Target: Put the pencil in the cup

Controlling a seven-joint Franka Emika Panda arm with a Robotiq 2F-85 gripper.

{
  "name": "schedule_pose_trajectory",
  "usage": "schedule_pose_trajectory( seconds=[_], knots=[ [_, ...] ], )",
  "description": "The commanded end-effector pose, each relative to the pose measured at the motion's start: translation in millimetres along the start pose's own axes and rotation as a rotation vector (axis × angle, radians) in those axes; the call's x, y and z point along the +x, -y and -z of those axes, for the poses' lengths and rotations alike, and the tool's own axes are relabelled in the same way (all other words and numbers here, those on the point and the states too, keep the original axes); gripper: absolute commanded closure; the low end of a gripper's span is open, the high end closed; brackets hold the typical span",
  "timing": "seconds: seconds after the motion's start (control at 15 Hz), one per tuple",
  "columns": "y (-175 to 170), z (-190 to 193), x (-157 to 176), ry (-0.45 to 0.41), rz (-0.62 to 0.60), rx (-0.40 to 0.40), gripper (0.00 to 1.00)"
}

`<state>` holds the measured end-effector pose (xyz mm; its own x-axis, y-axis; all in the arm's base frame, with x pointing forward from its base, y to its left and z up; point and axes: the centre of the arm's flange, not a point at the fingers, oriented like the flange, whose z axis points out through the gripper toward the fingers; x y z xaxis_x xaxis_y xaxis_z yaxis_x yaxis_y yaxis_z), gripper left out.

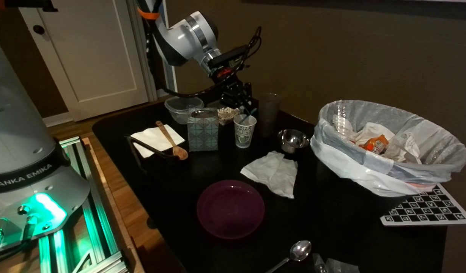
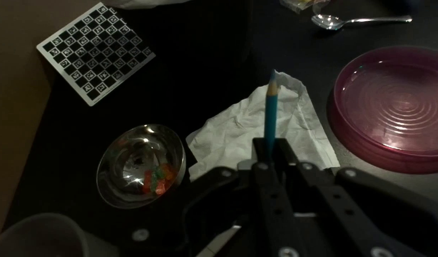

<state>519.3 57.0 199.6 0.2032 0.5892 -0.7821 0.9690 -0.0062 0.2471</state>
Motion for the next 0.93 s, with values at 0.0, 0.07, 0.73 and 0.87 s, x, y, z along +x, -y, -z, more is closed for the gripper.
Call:
schedule_pose_trajectory(
  seconds=[0.0,0.07,0.73,0.87],
  knots=[
    [4,2,19,0.063,0.064,-0.068,0.98],
    [5,2,23,0.079,0.079,-0.086,0.98],
    [17,1,54,0.127,0.196,-0.192,0.98],
    [19,-2,58,0.135,0.210,-0.203,0.98]
  ],
)
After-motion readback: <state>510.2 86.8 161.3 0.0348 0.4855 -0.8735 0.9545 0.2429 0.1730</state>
